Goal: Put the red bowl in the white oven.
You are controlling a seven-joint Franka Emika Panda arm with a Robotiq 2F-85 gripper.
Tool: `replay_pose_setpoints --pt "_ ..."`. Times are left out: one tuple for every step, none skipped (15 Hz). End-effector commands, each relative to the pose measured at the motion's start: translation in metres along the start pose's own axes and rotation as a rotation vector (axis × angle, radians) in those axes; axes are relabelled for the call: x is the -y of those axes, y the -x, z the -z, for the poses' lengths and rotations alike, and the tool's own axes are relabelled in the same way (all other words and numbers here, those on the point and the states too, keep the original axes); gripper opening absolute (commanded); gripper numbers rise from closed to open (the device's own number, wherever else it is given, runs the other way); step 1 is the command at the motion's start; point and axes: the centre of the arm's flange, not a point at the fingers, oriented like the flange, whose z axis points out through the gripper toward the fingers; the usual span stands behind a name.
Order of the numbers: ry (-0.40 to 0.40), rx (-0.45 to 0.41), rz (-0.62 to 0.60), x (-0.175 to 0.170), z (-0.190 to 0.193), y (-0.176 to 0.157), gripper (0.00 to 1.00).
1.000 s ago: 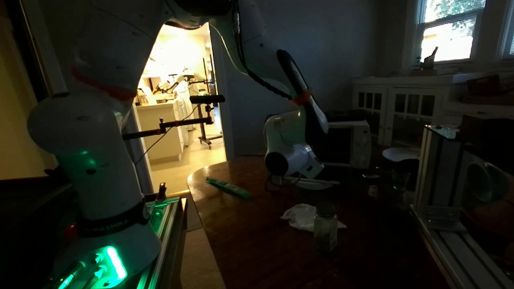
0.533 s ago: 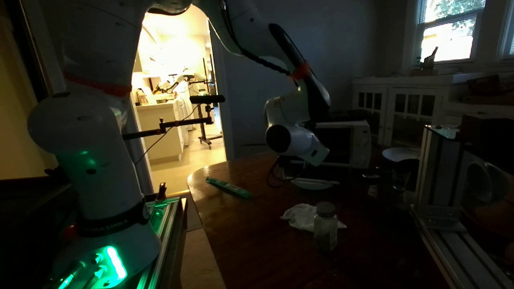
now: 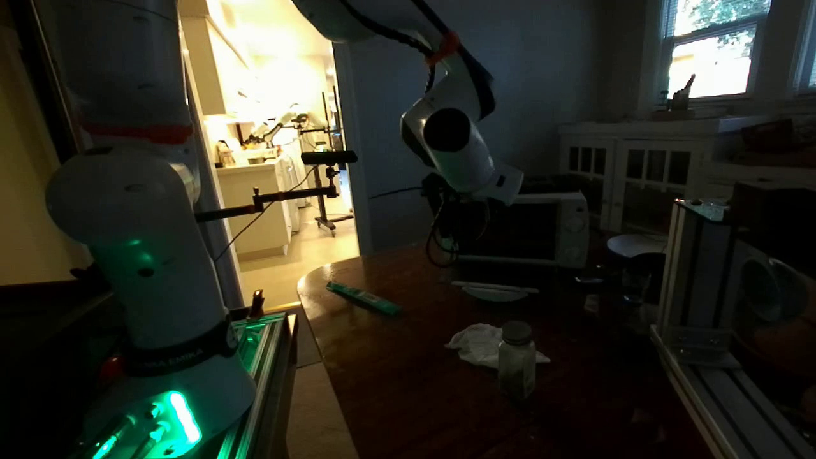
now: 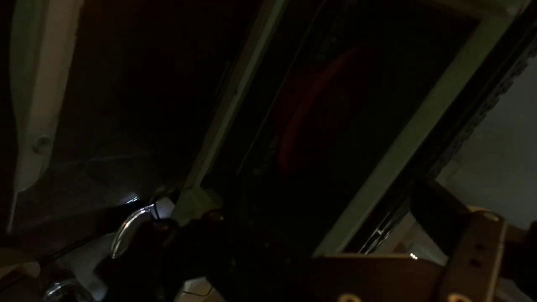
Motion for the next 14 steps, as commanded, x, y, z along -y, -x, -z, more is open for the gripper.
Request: replay_pose_setpoints --pt "0.092 0.115 0.132 0.035 0.035 0.003 1.0" --pt "0.118 0.143 0.171 0.043 0.039 0.003 1.0" --pt "0.142 0.165 0.209 0.048 0.043 0.005 1.0" --pt "0.165 0.189 0.247 0.053 0.046 0.007 1.0" --pt "0.184 0.207 0.286 0.058 0.049 0.007 1.0" --pt "0.205 0.229 0.322 0.062 0.052 0.008 1.0" --pt "0.225 0.249 0.357 0.068 0.056 0.008 1.0" --pt "0.246 0.269 0.392 0.072 0.059 0.008 1.0" --pt "0.278 0.293 0.426 0.077 0.063 0.007 1.0" --pt "0.313 0.311 0.449 0.081 0.066 0.006 1.0" --pt "0.354 0.324 0.467 0.083 0.07 0.006 1.0" --pt "0.398 0.34 0.465 0.084 0.074 0.006 1.0" --pt "0.444 0.337 0.467 0.084 0.078 0.006 1.0" --pt "0.486 0.342 0.468 0.082 0.082 0.005 1.0"
